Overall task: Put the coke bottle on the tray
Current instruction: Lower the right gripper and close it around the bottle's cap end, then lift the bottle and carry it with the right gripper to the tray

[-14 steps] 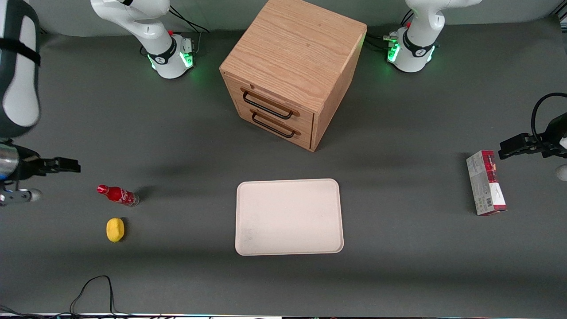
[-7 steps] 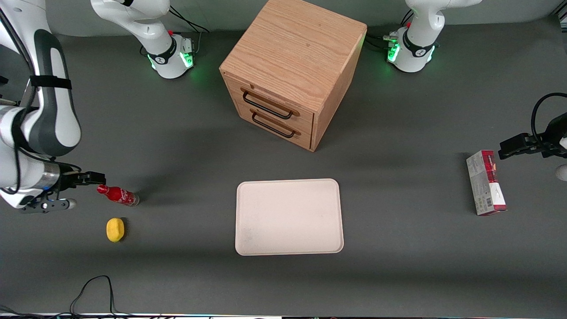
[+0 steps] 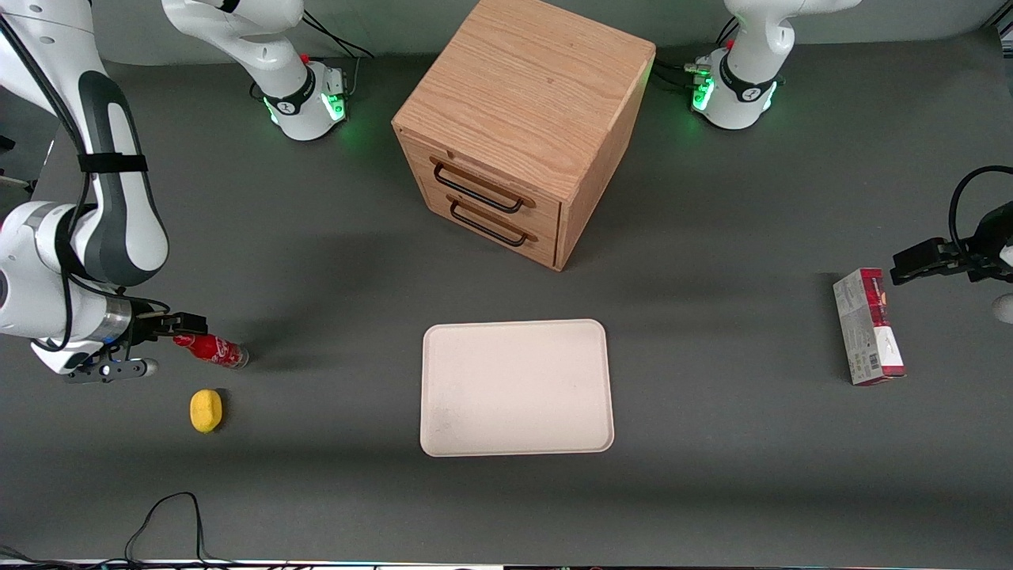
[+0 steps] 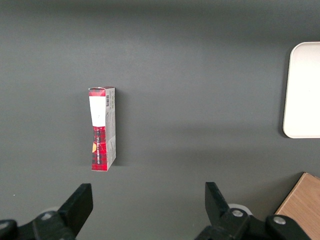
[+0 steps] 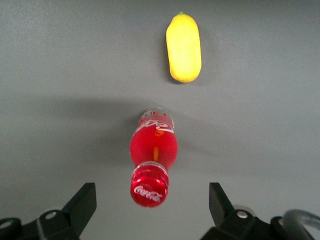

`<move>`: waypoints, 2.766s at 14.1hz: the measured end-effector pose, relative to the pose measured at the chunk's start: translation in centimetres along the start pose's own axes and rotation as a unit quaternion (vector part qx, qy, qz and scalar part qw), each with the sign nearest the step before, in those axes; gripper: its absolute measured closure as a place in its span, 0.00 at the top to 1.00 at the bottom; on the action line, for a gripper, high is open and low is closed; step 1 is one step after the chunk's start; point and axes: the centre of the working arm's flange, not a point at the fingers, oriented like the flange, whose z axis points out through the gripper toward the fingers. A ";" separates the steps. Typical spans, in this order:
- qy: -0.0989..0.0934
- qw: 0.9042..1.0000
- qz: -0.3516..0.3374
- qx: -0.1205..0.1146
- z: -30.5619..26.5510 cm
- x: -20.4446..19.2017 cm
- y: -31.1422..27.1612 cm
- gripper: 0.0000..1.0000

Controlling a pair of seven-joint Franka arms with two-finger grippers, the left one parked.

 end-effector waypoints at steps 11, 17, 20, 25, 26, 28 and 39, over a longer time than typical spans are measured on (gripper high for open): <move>-0.001 1.000 -0.002 -0.001 0.9 0.3 -0.2 0.64; 0.000 1.000 -0.001 0.000 0.9 0.3 -0.2 0.31; 0.000 1.000 -0.001 0.000 0.9 0.3 -0.2 0.31; -0.018 1.000 -0.001 0.006 -7.3 1.5 -0.4 0.31; -0.024 1.000 0.001 0.010 -10.2 1.5 -0.7 0.31; -0.036 0.999 0.007 0.026 -15.4 1.1 -1.5 0.31; -0.050 0.992 0.113 0.036 -19.4 4.5 -25.9 0.31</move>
